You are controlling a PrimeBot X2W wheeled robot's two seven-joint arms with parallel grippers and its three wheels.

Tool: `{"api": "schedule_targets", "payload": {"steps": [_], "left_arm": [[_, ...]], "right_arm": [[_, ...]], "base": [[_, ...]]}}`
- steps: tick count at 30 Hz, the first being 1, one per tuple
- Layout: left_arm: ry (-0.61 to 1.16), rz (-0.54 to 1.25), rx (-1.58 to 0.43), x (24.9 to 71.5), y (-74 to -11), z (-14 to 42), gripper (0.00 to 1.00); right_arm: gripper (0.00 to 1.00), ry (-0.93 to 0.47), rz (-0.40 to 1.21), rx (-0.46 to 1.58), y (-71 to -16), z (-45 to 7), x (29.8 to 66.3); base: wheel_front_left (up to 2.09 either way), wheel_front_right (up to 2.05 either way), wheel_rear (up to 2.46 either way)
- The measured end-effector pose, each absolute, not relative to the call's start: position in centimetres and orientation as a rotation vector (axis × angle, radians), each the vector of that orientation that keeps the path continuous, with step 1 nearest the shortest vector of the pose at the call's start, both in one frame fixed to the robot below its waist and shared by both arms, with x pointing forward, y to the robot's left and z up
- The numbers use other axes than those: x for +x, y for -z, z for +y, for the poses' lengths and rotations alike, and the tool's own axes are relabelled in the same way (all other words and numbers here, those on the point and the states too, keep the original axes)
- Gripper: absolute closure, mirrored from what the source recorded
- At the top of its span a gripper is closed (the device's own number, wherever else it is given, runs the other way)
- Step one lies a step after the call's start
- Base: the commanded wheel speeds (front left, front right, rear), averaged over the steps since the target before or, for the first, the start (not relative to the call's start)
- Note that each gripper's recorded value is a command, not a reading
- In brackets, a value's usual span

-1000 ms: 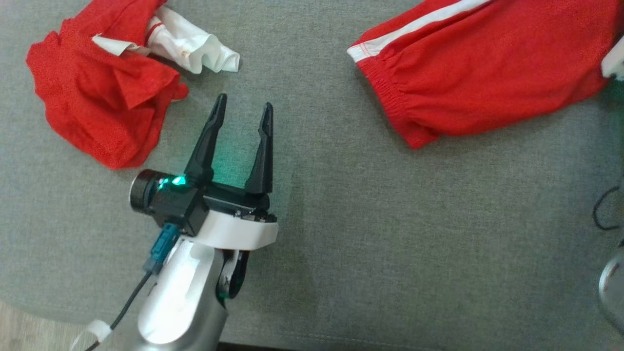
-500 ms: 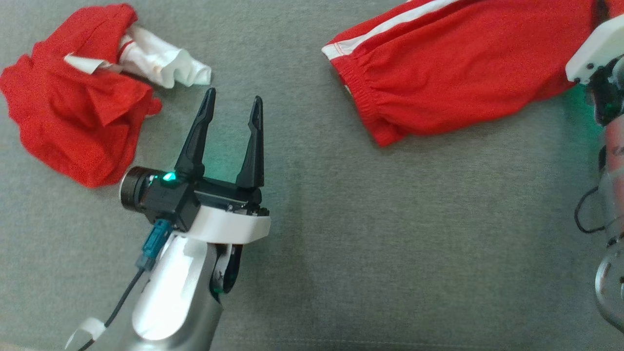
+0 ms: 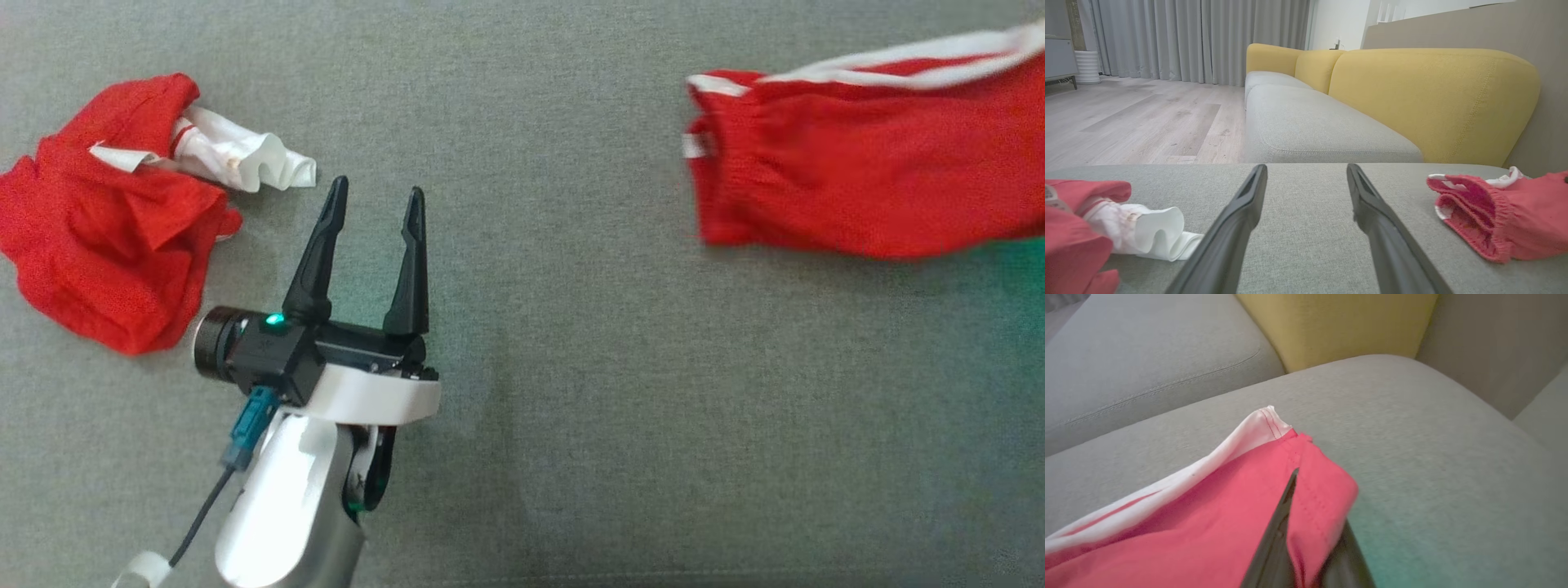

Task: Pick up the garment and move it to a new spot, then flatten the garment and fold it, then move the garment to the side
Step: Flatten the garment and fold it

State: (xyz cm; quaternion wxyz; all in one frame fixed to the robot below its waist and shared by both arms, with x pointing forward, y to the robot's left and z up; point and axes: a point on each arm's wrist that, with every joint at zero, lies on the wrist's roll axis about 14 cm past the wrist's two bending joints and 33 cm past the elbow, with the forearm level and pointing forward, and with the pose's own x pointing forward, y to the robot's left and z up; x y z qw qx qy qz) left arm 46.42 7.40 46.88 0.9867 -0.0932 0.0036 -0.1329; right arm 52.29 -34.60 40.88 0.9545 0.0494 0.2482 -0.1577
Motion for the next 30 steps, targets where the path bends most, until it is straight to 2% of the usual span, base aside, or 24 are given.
{"api": "schedule_targets", "payload": {"steps": [3, 9, 18, 25, 30], "left_arm": [[0.269, 0.0, -0.186, 46.4, -47.2, 7.4, 0.0], [0.268, 0.002, -0.171, 45.6, -47.2, 7.6, 0.0], [0.248, -0.051, -0.162, 44.5, -49.6, 8.4, 0.0], [0.232, -0.048, -0.16, 42.4, -49.9, 9.0, 0.0], [0.217, -0.052, -0.156, 42.0, -50.1, 9.5, 0.0]], "right_arm": [[1.0, 0.361, 0.466, 0.143, -41.5, -35.8, 51.9], [1.0, 0.314, 0.412, 0.2, -42.4, -33.1, 52.8], [1.0, 0.093, 0.279, 0.305, -47.3, -23.8, 54.8], [1.0, -0.089, 0.241, 0.404, -49.9, -16.4, 53.7], [1.0, -0.195, 0.265, 0.412, -49.7, -12.6, 52.6]], "base": [[0.0, 0.0, 0.0], [0.0, 0.0, 0.0], [0.0, 0.0, 0.0], [0.0, 0.0, 0.0], [0.0, 0.0, 0.0]]}}
